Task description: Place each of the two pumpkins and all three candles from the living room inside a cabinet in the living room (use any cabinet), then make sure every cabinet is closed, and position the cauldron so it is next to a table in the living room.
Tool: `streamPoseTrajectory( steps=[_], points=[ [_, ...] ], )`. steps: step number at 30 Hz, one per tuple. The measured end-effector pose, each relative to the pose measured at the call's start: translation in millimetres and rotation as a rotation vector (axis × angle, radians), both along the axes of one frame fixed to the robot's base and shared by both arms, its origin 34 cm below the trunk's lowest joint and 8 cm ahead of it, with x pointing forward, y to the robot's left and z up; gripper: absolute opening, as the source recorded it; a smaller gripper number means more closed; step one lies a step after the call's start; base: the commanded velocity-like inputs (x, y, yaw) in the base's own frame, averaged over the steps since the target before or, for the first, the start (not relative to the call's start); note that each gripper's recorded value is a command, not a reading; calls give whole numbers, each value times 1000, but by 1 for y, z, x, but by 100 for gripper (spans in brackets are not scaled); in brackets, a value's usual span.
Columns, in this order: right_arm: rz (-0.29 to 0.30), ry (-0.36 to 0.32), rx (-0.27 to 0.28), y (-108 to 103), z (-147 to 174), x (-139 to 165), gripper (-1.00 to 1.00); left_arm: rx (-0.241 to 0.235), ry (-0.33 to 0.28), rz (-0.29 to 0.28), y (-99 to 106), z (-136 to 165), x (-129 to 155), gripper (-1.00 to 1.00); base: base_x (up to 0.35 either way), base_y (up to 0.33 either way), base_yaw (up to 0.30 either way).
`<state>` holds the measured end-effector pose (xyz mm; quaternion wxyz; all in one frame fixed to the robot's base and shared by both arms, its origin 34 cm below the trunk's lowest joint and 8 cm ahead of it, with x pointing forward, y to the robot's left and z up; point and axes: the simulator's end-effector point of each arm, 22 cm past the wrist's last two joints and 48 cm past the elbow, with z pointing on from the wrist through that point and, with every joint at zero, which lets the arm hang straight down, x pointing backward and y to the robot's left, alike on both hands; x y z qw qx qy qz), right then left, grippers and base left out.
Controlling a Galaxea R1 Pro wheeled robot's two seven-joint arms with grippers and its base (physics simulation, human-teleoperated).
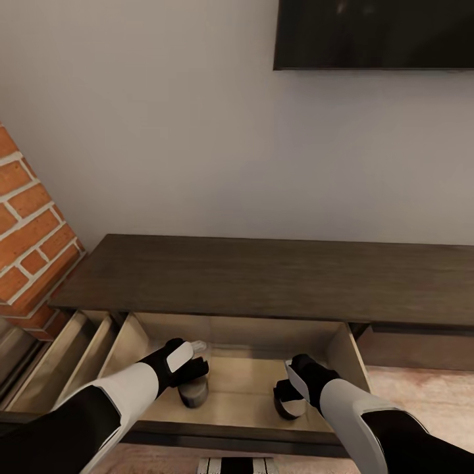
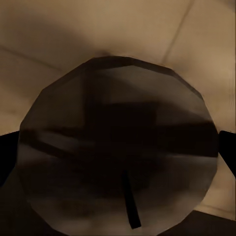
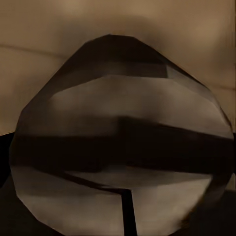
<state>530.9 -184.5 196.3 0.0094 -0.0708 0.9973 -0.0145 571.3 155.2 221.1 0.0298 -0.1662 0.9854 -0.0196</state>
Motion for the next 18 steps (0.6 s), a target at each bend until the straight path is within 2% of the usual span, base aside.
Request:
streamPoseTrajectory(
  steps=[6,11,18],
  points=[
    [1,21,-1,0,-11,-7,-100,4,31,0,1,-13,-9,-100,0,0,0],
    [-1,38,1,-1,-20,-12,-100,-5,50,-3,-6,-22,-16,-100,0,0,0],
    [3,22,-1,-1,-23,-4,-100,-2,43,-16,-7,-23,-6,-100,0,0,0]
  ],
)
